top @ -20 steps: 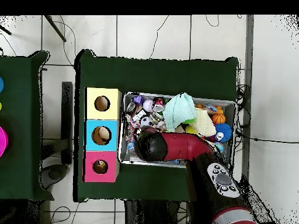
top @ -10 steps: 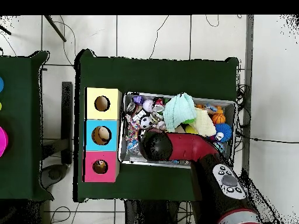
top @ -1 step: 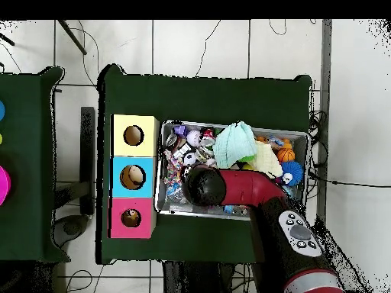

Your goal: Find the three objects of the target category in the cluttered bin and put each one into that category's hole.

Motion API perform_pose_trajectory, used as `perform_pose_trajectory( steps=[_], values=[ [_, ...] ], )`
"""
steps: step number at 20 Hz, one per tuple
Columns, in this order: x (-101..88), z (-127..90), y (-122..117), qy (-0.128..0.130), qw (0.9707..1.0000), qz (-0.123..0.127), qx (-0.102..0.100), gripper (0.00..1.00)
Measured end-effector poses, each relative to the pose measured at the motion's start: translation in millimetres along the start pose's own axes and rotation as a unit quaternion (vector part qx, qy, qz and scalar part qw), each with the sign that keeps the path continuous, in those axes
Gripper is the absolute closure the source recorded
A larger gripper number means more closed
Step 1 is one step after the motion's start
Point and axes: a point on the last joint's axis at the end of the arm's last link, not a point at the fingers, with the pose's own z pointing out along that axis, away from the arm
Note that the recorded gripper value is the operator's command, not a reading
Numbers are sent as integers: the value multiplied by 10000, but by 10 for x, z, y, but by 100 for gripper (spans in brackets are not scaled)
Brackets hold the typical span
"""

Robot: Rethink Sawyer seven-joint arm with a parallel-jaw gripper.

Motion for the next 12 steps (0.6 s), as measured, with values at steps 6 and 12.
perform_pose_trajectory(
  steps=[6,12],
  values=[
    [-272,102,-16,225,9997,17,-76,0],
    [-546,164,-31,350,9993,47,-146,0]
  ],
)
